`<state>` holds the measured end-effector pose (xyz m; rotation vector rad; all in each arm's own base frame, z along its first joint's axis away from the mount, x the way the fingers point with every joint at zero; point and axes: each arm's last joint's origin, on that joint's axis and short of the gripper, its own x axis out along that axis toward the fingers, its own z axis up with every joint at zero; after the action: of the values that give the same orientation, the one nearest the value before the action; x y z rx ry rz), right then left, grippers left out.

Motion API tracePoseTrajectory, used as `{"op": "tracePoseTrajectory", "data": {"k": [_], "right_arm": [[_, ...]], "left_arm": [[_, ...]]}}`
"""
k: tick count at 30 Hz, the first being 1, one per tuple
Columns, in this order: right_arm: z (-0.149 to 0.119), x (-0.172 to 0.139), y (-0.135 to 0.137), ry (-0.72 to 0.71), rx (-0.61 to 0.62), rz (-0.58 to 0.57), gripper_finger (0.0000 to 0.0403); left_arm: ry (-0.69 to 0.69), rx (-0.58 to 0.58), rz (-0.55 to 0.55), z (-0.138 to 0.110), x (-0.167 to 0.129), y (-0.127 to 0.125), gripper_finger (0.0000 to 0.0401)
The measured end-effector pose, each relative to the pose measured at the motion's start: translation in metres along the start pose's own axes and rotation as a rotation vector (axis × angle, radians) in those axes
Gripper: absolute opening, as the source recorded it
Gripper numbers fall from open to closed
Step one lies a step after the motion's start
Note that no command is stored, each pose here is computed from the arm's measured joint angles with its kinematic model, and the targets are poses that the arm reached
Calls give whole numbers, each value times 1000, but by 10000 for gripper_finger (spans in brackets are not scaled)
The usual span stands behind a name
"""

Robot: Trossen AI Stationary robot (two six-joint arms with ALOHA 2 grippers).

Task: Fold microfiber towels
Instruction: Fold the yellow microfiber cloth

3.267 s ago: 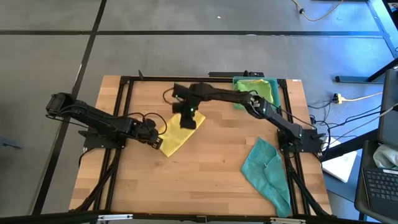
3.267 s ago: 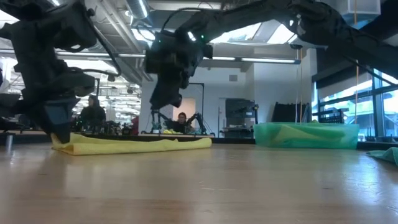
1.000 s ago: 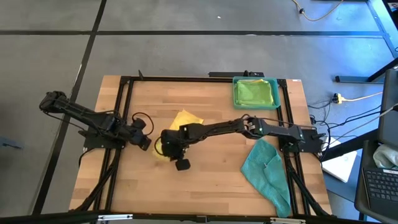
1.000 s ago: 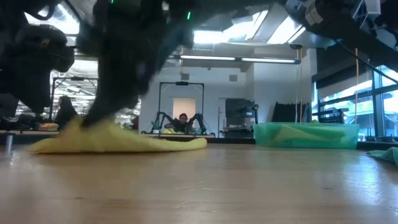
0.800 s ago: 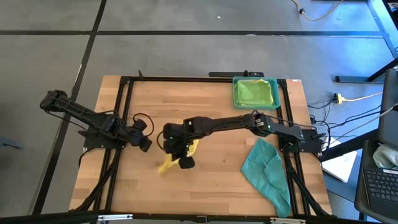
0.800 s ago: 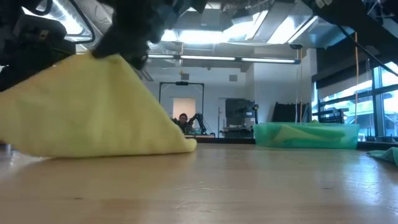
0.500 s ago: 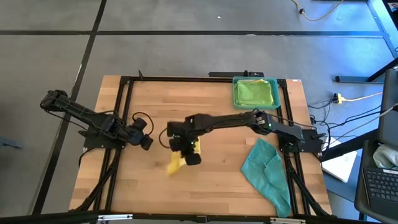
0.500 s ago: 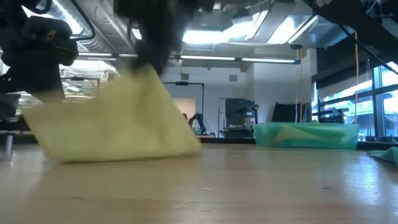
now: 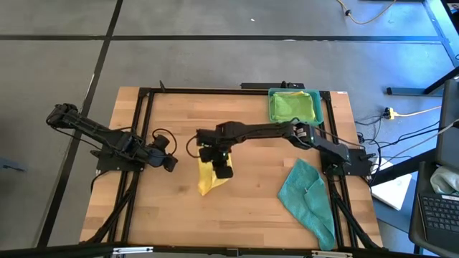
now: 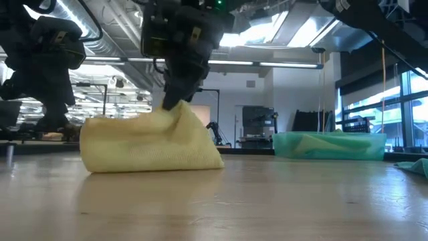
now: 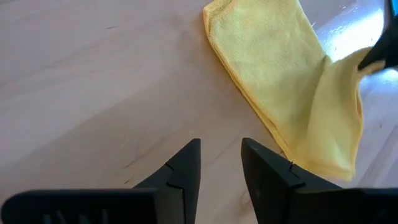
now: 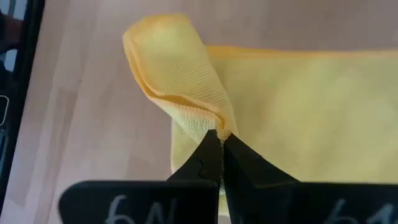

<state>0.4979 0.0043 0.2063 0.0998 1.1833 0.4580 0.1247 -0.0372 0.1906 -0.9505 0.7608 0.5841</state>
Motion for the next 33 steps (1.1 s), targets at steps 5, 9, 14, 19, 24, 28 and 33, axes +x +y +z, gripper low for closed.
{"op": "tracePoseTrajectory", "data": {"k": [5,9,14,19,24,28,33], "right_arm": [[-9,-11,-21,32,69,-9,6],[-14,-18,-35,41,98,-49,7],[-18,-26,-54,13,129,-70,7],[-21,-36,-70,-9,156,-130,7],[-23,-52,-82,-45,173,-163,8],[-25,-61,-95,-87,182,-198,8],[-23,-72,-112,-182,190,-243,8]], "left_arm": [[-6,0,1,0,0,0,108],[-6,1,1,0,0,0,108],[-7,1,1,0,0,0,108],[-7,-4,1,0,0,0,108],[-7,-4,0,0,0,0,108],[-8,-5,-3,0,0,0,108],[-10,-9,-14,1,0,-2,108]]}}
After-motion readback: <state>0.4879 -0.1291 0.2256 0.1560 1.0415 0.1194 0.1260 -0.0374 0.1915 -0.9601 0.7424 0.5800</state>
